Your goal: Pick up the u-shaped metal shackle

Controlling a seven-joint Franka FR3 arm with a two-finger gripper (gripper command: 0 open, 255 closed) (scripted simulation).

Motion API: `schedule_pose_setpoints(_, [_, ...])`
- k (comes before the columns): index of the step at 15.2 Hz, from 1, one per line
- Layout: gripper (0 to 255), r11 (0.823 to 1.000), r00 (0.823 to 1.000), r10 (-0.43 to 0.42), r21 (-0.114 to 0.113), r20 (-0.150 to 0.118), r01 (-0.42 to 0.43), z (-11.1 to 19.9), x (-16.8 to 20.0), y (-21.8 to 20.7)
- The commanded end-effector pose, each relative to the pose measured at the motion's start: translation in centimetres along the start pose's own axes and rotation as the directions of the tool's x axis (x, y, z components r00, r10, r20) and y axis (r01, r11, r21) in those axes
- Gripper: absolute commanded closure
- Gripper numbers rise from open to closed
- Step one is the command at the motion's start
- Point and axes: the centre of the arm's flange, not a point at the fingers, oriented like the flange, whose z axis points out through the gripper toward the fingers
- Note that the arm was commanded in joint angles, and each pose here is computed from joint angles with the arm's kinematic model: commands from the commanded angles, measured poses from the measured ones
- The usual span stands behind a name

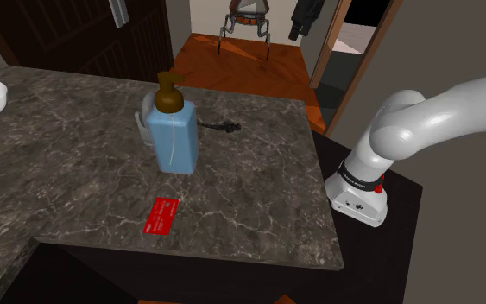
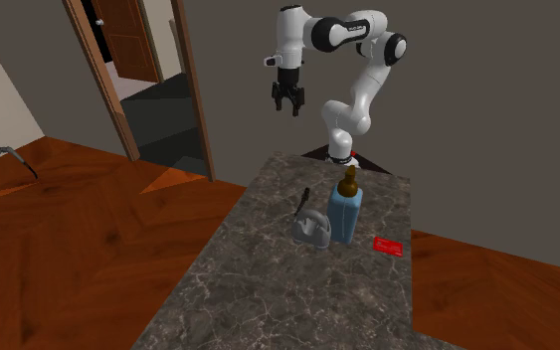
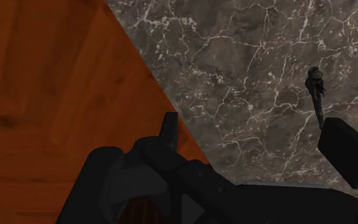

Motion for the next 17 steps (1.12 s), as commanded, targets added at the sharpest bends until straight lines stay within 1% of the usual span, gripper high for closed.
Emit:
schedule_pose_setpoints(1, [0,1.0,1.0,0.0,0.0,0.0,0.0,0.0,0.0,0.0])
schedule_pose_setpoints(5, [0,0.996,0.995,0.094,0.001,0.044,-0.094,1.9,2.2,-4.6])
schedule_pose_setpoints(9, [0,0.982,0.978,0.187,-0.002,0.087,-0.188,3.9,4.8,-9.0])
schedule_pose_setpoints(13, [0,0.96,0.952,0.278,-0.01,0.13,-0.279,6.0,7.7,-13.1])
schedule_pose_setpoints(17, [0,0.93,0.915,0.366,-0.021,0.172,-0.368,8.2,10.8,-17.0])
